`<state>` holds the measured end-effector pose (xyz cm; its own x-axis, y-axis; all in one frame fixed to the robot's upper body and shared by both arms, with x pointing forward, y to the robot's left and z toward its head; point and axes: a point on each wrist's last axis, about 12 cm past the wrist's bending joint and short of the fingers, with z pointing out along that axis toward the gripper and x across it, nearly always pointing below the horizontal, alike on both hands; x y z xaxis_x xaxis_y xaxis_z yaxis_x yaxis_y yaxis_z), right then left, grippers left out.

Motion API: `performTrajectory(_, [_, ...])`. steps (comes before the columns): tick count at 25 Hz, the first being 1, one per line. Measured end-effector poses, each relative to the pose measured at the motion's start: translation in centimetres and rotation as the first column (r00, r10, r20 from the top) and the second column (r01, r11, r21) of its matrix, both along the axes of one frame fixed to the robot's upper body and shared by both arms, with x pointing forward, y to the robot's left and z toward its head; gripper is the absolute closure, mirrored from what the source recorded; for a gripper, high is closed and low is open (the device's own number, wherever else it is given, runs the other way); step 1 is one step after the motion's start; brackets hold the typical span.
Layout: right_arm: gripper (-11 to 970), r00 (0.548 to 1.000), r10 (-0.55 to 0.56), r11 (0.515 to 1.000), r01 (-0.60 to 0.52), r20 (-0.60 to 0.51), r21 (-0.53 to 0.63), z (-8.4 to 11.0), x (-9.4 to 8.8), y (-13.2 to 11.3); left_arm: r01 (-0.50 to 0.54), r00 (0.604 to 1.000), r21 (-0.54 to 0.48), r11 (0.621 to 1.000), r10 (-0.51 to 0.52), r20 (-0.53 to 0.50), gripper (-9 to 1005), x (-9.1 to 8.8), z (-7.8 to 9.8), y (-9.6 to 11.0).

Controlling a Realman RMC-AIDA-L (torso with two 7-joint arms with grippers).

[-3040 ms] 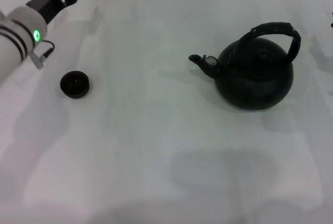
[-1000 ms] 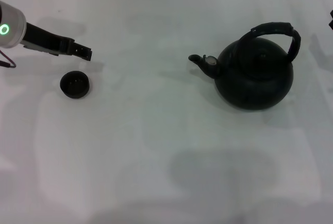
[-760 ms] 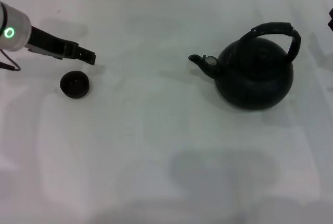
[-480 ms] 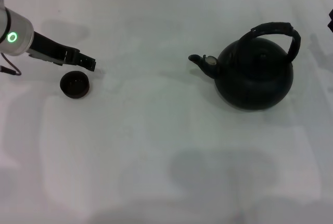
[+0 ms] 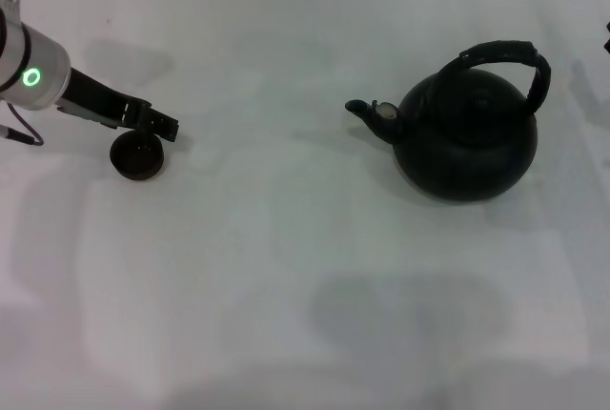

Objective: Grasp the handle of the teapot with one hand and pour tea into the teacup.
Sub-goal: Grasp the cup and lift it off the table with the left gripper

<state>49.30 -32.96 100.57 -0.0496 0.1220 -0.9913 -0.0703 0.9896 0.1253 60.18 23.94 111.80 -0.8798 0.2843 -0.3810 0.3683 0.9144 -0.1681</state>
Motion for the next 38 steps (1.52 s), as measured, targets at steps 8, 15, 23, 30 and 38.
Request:
performTrajectory(8, [85,1.0,-0.003,1.0,0.003,-0.001,0.0,-0.01,-0.02,-0.06,0.01,1.0,0.004,1.0,-0.01,-0.008,115,-0.04,-0.14,-0.3])
performTrajectory(15, [85,1.0,-0.003,1.0,0.003,-0.001,0.0,-0.02,-0.02,-0.06,0.013,0.999,0.006,1.0,-0.013,-0.033,116,-0.19,-0.63,-0.41])
performTrajectory(23, [85,1.0,-0.003,1.0,0.003,0.0,0.001,-0.01,-0.01,-0.05,0.039,0.998,0.019,0.999,-0.038,-0.052,116,-0.48,-0.86,-0.77])
performTrajectory(30, [85,1.0,-0.003,1.0,0.003,0.0,0.001,-0.01,-0.01,-0.05,0.027,0.998,0.02,0.999,-0.026,-0.056,117,-0.43,-0.75,-0.42])
performTrajectory(38, [85,1.0,-0.002,1.0,0.002,0.001,0.003,0.0,0.0,0.06,0.039,0.998,0.037,0.999,-0.037,-0.059,117,-0.48,-0.83,-0.58])
